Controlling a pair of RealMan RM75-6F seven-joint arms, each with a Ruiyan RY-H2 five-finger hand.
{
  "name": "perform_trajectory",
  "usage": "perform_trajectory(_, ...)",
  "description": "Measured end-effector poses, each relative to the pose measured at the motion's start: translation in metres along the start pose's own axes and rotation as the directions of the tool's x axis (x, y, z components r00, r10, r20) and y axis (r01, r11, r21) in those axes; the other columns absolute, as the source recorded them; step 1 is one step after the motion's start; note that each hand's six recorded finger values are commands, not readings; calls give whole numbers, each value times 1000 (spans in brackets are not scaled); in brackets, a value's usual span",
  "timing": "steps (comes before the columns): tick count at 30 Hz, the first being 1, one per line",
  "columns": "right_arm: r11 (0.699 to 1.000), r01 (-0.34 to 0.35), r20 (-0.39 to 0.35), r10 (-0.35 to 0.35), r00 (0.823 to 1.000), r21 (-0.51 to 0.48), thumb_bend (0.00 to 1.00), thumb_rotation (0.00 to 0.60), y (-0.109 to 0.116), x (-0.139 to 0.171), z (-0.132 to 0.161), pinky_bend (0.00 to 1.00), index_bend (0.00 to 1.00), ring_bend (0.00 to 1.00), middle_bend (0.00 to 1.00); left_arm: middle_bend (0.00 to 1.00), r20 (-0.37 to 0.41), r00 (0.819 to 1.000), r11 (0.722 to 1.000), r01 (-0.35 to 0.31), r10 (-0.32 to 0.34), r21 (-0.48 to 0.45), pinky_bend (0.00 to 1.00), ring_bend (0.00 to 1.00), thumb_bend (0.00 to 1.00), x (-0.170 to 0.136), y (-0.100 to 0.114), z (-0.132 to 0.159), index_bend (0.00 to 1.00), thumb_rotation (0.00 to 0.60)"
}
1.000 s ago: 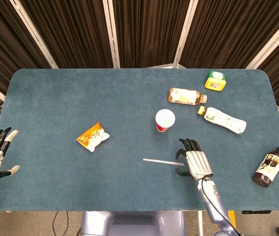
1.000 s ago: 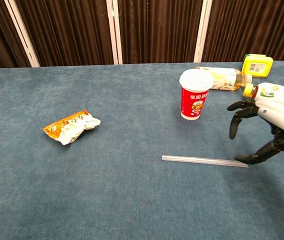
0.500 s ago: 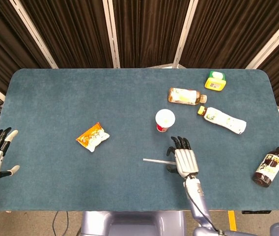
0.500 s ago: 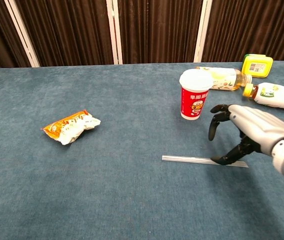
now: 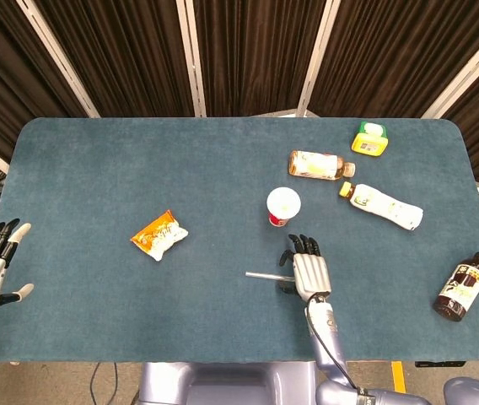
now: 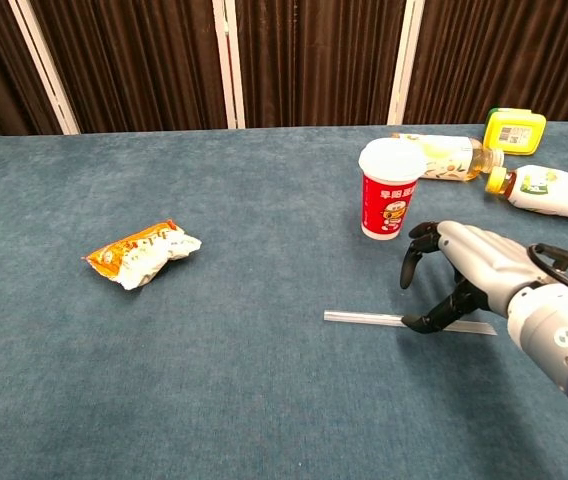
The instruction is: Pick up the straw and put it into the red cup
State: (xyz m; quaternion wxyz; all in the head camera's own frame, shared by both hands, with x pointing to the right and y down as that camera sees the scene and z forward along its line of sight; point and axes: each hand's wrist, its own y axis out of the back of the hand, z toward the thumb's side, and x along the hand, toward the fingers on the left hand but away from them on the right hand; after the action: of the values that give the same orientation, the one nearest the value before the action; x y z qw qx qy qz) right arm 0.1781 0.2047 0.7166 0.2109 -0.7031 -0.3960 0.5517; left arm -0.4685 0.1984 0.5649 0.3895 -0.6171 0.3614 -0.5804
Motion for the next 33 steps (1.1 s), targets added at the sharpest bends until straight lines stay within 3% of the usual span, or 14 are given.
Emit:
perform_trajectory(22, 999, -37, 25, 38, 999, -29, 225, 600, -18, -8, 3, 0, 532, 0, 124, 0, 1, 1000, 1000, 1, -1, 0, 0, 0, 80, 0, 0, 0, 0, 600)
perform_trajectory(33, 998, -53, 31, 54, 998, -29, 335, 600, -22, -10, 2, 0, 533, 0, 127, 0, 0, 1000, 1000, 1, -1, 0, 0, 0, 80, 0, 0, 0, 0, 600)
